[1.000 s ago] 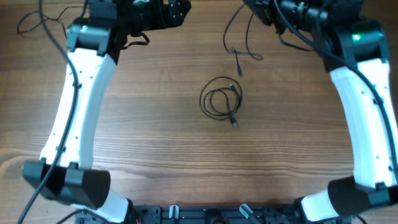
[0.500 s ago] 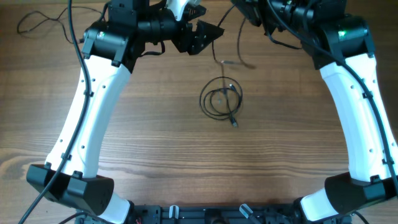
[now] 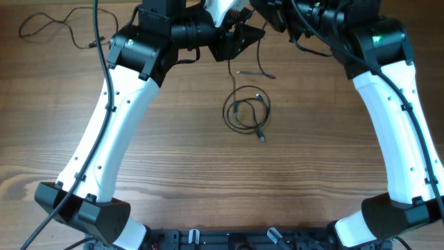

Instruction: Untangle cables

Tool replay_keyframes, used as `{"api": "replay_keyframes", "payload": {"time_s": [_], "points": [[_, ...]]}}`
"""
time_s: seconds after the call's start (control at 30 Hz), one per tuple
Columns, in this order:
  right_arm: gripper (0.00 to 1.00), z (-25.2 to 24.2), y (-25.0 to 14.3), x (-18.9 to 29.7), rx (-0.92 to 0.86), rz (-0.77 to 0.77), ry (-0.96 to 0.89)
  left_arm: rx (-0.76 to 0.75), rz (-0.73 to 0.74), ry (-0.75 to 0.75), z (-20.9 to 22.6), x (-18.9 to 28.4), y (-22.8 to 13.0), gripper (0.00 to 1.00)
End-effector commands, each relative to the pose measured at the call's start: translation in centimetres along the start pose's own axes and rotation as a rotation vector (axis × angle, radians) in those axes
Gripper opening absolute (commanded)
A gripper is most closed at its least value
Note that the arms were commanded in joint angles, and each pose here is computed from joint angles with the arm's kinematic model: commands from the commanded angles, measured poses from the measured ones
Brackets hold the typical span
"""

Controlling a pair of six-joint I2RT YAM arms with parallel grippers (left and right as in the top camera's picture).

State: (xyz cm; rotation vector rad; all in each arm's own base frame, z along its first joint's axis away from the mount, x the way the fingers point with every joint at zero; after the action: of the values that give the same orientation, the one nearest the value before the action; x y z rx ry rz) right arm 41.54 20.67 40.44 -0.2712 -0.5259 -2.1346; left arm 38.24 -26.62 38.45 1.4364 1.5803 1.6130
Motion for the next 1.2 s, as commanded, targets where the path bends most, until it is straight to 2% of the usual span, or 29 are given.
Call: {"api": "replay_keyframes", "payload": {"time_s": [0.0, 0.07, 0.13, 0.3, 0.33, 0.4, 0.47, 0.57, 0.6, 0.67, 0.73, 0.8, 0.93, 1.0, 1.07, 1.17], "points": [[0.04, 0.1, 0.3, 0.0, 0.0, -0.015, 0.001, -0.03, -0.018, 0.064, 0.3, 1.0, 0.9, 0.5], [0.05, 0.2, 0.3, 0.0, 0.0, -0.015, 0.001, -0.031, -0.019, 0.064, 0.3, 1.0, 0.9, 0.36], [0.04, 0.2, 0.3, 0.0, 0.0, -0.015, 0.001, -0.03, -0.019, 0.065, 0.3, 1.0, 0.9, 0.34], [0.04, 0.0, 0.0, 0.0, -0.001, -0.001, -0.005, -0.034, -0.022, 0.065, 0.3, 1.0, 1.0, 0.12], [0.04, -0.1, 0.0, 0.0, -0.002, -0.001, -0.008, -0.037, -0.026, 0.065, 0.3, 1.0, 1.1, 0.04], [0.06, -0.1, 0.0, 0.0, 0.024, -0.005, -0.011, -0.053, -0.047, 0.068, 0.4, 1.0, 1.6, 0.04], [0.31, -0.6, -0.1, 0.0, 0.064, -0.001, -0.034, -0.003, -0.133, 0.085, 0.9, 1.6, 3.7, 0.04], [0.29, -0.9, -0.2, 0.0, 0.104, 0.006, -0.043, 0.048, -0.182, 0.123, 2.6, 3.0, 4.6, 0.04], [0.33, -0.9, -0.2, 0.0, 0.104, 0.006, -0.043, 0.058, -0.181, 0.133, 3.0, 3.2, 4.4, 0.04], [0.62, -1.0, 0.1, 0.0, 0.104, -0.01, -0.053, 0.094, -0.198, 0.157, 4.1, 4.1, 4.6, 0.04], [0.84, -1.6, 0.9, 0.1, 0.108, -0.065, -0.095, 0.189, -0.242, 0.202, 6.3, 6.0, 4.9, 0.04], [0.98, -2.4, 2.0, 0.4, 0.136, -0.124, -0.143, 0.252, -0.258, 0.241, 8.0, 7.5, 4.7, 0.04], [1.0, -5.6, 3.8, 1.9, 0.078, -0.19, -0.277, 0.393, -0.294, 0.297, 10.4, 9.8, 4.2, 0.04], [1.0, -8.1, 4.5, 3.1, 0.044, -0.24, -0.401, 0.528, -0.323, 0.372, 12.4, 11.4, 3.5, 0.04], [1.0, -9.9, 4.5, 4.0, 0.027, -0.268, -0.504, 0.587, -0.313, 0.445, 14.2, 13.1, 2.0, 0.04], [1.0, -10.4, 4.1, 4.1, 0.016, -0.252, -0.527, 0.741, -0.335, 0.612, 17.5, 16.8, -0.5, 0.04]]}}
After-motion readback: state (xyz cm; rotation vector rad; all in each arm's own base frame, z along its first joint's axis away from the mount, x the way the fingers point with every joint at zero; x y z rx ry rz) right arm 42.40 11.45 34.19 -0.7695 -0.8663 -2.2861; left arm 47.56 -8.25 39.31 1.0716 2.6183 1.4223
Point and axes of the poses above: each gripper's point midway between its finger pads, its own x axis back along the fingers, its own z axis along the line the jaws close on, y = z × x, the point moved 2 cm from there along x, back along the fingers, and after that the axes turned 6 degrees about x, right-handed, at the moved point
